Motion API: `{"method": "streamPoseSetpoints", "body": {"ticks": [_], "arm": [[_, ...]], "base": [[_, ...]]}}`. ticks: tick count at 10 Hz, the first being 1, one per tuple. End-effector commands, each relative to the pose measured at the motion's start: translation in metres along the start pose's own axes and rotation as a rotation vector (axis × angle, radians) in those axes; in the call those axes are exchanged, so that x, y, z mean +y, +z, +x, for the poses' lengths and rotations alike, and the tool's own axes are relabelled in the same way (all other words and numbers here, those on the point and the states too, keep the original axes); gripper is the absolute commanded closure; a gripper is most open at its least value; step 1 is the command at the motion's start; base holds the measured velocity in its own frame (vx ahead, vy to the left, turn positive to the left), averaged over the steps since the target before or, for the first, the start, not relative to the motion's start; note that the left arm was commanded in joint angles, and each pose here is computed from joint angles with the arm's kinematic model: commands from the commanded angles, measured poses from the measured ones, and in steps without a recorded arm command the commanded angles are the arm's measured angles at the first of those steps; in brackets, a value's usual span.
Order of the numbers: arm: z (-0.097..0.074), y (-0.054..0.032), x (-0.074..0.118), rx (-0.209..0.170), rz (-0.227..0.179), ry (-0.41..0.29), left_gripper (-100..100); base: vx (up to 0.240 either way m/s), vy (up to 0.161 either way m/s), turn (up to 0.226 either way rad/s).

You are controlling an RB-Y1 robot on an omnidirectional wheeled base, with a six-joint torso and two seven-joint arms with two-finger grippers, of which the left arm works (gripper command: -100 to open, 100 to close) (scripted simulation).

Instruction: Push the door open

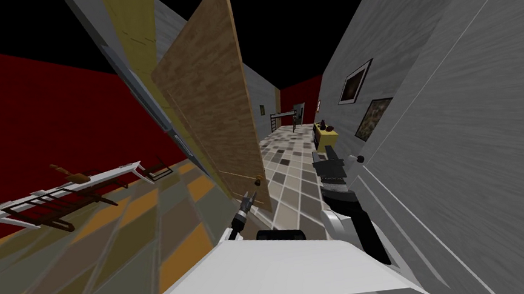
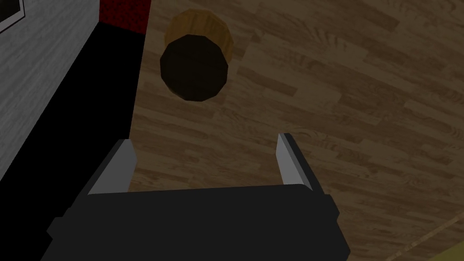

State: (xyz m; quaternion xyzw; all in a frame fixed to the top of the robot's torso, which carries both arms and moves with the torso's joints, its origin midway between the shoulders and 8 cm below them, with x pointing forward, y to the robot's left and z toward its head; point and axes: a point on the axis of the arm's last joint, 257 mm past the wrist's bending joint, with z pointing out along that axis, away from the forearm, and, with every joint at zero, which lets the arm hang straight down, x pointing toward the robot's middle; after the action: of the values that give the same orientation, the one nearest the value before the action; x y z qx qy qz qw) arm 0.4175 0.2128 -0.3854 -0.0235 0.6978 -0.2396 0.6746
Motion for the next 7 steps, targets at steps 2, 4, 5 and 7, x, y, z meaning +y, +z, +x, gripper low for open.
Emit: {"method": "streamPoseSetpoints", "body": {"ticks": [2,4,5,7], "arm": [[0.0011,-0.0021,0.0004,0.008,0.009,0.091,-100],[0.0018,-0.0035,0.0006,0.013,0.014,0.142,-100],[0.0025,-0.0048,0.0009,0.017,0.02,0.189,-100],[0.0032,-0.006,0.0011,0.021,0.024,0.231,-100]], "base": [[-0.035,-0.018,0.022],[-0.035,-0.018,0.04],[-0.034,-0.014,0.028],[-0.033,-0.015,0.035]]}}
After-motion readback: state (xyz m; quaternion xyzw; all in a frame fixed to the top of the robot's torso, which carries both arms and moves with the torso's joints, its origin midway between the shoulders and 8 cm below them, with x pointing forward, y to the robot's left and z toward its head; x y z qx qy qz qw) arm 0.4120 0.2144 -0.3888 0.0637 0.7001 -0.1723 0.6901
